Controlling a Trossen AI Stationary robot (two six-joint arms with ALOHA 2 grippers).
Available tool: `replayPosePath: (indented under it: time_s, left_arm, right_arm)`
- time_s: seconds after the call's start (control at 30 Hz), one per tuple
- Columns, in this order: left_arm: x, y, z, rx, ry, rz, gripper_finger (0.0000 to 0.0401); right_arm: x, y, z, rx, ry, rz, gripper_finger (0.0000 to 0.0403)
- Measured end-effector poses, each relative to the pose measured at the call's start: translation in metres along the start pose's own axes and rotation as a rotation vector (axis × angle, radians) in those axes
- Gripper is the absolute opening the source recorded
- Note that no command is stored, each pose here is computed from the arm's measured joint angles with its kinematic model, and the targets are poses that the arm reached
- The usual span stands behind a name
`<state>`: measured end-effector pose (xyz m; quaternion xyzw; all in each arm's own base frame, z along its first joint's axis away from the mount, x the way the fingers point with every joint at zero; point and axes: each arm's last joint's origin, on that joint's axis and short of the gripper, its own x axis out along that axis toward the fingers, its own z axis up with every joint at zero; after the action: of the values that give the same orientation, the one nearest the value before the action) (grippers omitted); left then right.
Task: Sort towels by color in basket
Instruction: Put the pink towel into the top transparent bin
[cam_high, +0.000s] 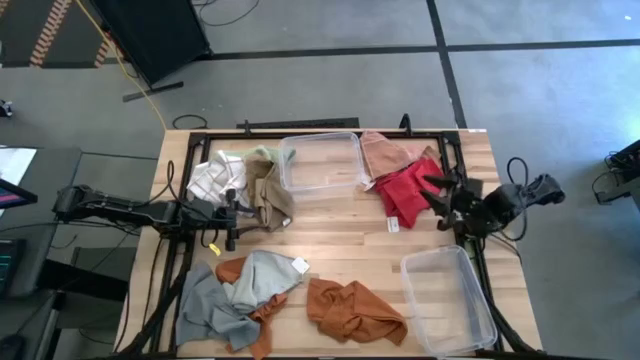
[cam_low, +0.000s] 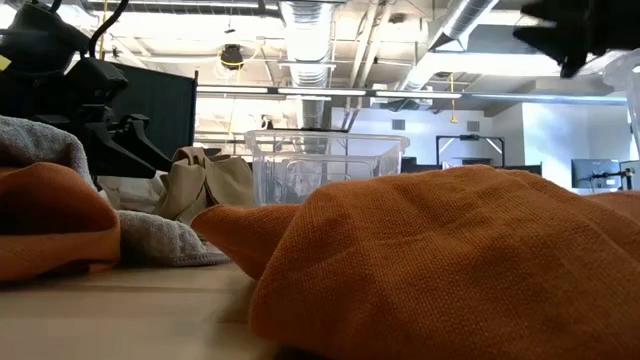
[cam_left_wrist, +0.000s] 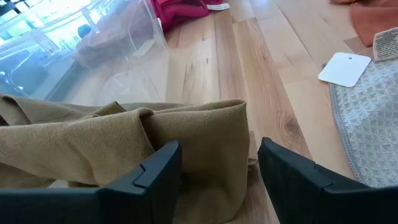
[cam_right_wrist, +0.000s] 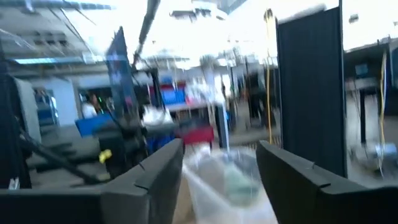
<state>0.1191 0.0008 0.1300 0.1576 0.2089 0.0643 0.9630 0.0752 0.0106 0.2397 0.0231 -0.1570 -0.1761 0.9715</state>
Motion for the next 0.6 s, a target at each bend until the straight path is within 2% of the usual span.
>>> replayPosePath:
  time_s: [0.2, 0.3, 0.47, 0.6]
  left_arm:
    - [0.000, 0.000, 0.000, 0.000, 0.000, 0.000, 0.0204]
    - [0.000, 0.000, 0.000, 0.000, 0.000, 0.000, 0.0204]
    - [0.000, 0.000, 0.000, 0.000, 0.000, 0.000, 0.0204]
    - [0.000, 0.000, 0.000, 0.000, 0.000, 0.000, 0.0204]
  right_arm:
    - [0.004, 0.002, 0.016, -0.045, -0.136, 0.014, 0.0280]
    - [0.008, 0.004, 0.028, -0.077, -0.148, 0.028, 0.0285]
    - [0.022, 0.012, 0.057, -0.180, -0.115, 0.037, 0.0286]
    - [0.039, 0.021, 0.079, -0.282, 0.004, 0.036, 0.0286]
